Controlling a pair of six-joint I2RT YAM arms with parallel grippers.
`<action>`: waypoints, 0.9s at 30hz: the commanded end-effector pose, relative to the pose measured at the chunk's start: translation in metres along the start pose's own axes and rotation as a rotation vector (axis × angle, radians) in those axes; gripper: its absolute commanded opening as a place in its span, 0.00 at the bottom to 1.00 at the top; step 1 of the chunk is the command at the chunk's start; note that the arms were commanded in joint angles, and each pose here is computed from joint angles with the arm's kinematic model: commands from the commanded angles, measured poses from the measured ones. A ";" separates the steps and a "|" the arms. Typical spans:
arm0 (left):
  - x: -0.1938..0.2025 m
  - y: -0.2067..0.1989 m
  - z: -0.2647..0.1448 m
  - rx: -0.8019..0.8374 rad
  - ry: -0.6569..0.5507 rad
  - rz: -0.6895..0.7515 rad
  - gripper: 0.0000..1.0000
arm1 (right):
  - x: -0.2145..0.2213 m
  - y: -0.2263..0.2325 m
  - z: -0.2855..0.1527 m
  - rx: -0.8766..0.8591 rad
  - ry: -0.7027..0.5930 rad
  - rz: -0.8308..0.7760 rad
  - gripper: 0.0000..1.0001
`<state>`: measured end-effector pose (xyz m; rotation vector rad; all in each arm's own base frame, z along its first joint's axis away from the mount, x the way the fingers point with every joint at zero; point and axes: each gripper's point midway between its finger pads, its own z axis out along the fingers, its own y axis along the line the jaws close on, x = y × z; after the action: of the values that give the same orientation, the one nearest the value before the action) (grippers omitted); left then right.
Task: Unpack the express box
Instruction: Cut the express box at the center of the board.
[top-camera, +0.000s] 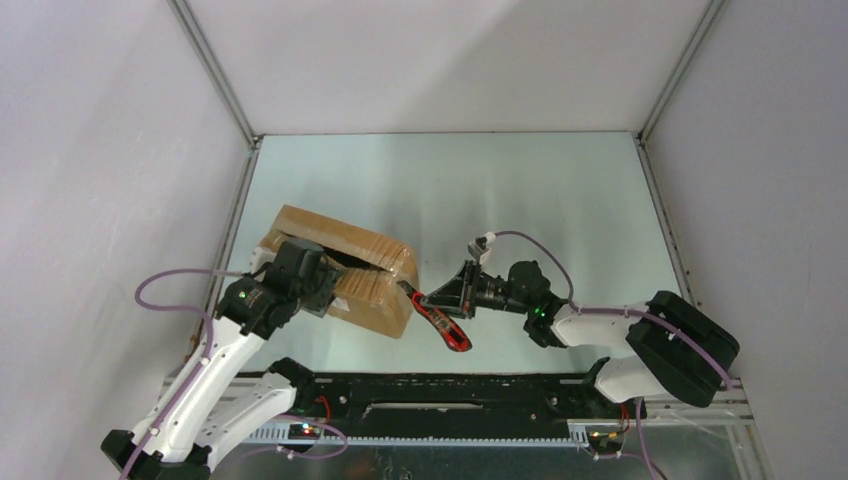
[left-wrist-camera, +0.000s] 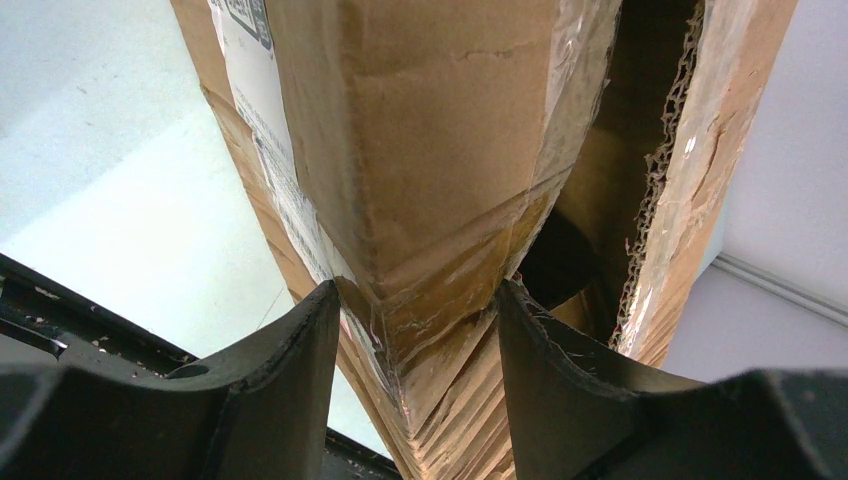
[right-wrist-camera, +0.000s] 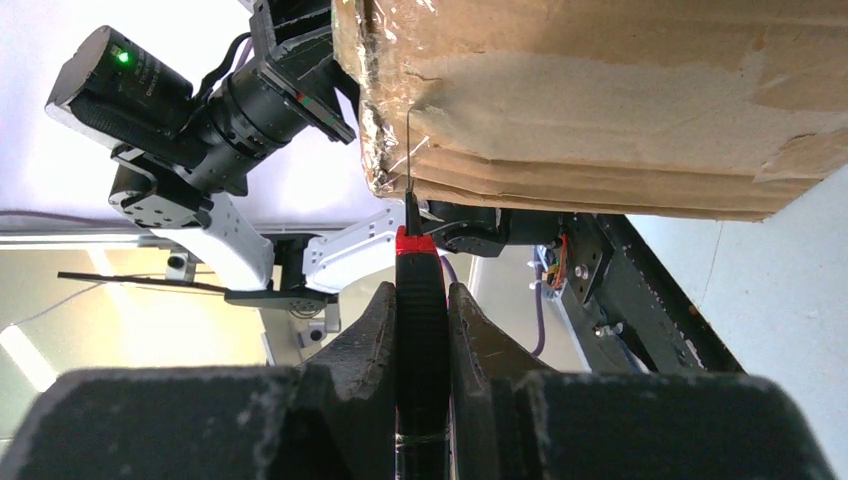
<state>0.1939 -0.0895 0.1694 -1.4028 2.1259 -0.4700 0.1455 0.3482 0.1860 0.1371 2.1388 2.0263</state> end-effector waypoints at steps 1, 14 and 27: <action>0.015 0.041 0.003 -0.145 0.073 0.090 0.49 | -0.004 0.031 0.007 -0.112 -0.003 -0.043 0.00; 0.015 0.042 0.004 -0.146 0.077 0.089 0.49 | -0.002 0.045 0.004 -0.124 -0.013 -0.084 0.00; 0.017 0.042 0.004 -0.145 0.084 0.089 0.48 | -0.006 0.035 0.006 -0.074 -0.029 -0.084 0.00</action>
<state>0.1930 -0.0902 0.1691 -1.4029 2.1320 -0.4732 0.1441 0.3515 0.1925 0.1102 2.1260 2.0156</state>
